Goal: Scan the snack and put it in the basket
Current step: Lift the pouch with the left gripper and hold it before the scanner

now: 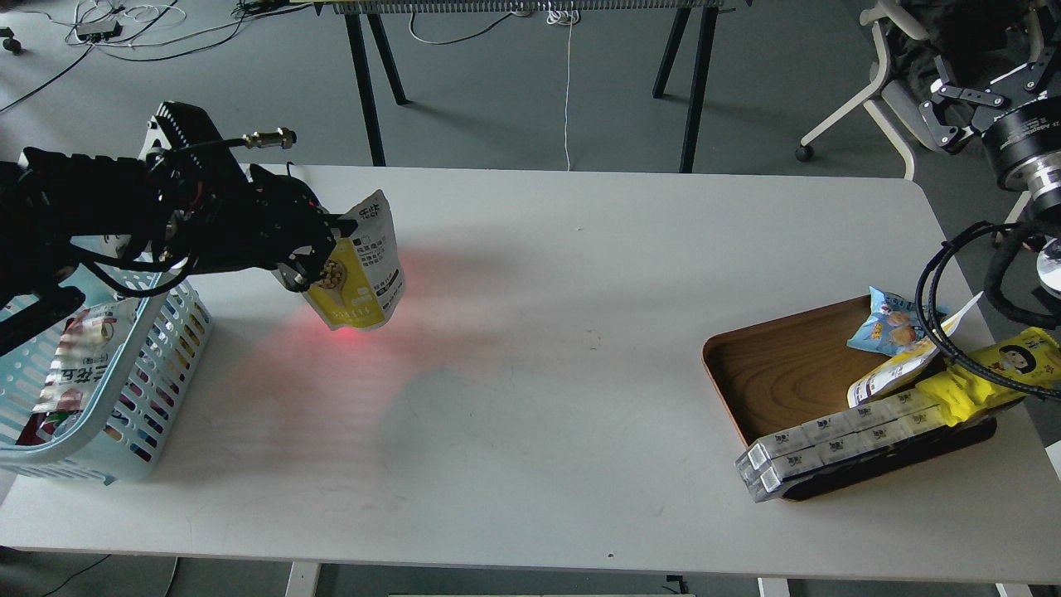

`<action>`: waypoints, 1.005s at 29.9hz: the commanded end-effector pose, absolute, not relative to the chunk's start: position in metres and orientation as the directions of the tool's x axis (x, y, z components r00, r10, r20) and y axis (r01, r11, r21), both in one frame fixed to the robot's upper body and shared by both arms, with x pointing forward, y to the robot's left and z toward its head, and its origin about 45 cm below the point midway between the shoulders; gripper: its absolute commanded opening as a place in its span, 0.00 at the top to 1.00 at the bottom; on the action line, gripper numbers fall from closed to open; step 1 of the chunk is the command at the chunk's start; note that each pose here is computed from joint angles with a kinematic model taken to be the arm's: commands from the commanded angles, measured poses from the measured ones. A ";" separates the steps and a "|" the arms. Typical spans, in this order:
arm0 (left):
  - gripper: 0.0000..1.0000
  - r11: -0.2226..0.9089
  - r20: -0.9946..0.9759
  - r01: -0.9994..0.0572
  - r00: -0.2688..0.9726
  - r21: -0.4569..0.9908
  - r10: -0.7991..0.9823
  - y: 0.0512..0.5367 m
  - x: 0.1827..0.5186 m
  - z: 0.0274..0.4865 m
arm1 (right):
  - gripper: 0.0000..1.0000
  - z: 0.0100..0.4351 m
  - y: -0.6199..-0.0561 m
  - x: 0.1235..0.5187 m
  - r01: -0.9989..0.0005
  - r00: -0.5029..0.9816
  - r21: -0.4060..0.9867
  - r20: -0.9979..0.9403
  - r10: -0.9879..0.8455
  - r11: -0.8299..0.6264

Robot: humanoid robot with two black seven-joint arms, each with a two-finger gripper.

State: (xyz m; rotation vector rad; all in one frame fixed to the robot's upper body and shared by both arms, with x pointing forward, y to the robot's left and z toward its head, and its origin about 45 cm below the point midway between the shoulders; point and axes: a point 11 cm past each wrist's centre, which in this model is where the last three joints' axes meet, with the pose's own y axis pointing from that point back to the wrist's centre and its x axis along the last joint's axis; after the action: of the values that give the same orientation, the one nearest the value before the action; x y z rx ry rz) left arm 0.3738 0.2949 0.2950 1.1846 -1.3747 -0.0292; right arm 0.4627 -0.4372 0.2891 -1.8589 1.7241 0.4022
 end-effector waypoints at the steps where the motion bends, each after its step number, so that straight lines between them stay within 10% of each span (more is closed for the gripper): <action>1: 1.00 0.471 0.722 -0.598 0.287 0.648 -0.629 0.295 0.374 0.295 | 0.01 0.288 -0.438 0.462 -0.980 0.124 -0.199 -0.574 -0.810 -0.009; 30: 1.00 0.480 0.735 -0.618 0.252 0.623 -0.629 0.310 0.369 0.303 | 0.01 0.292 -0.445 0.460 -0.978 0.115 -0.208 -0.570 -0.813 0.007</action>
State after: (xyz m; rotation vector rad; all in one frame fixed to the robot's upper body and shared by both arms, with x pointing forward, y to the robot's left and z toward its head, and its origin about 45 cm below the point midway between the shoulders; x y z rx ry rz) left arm 0.3688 0.3105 0.3040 1.1805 -1.4164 -0.0097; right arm 0.4604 -0.4439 0.2912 -1.8472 1.7340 0.3892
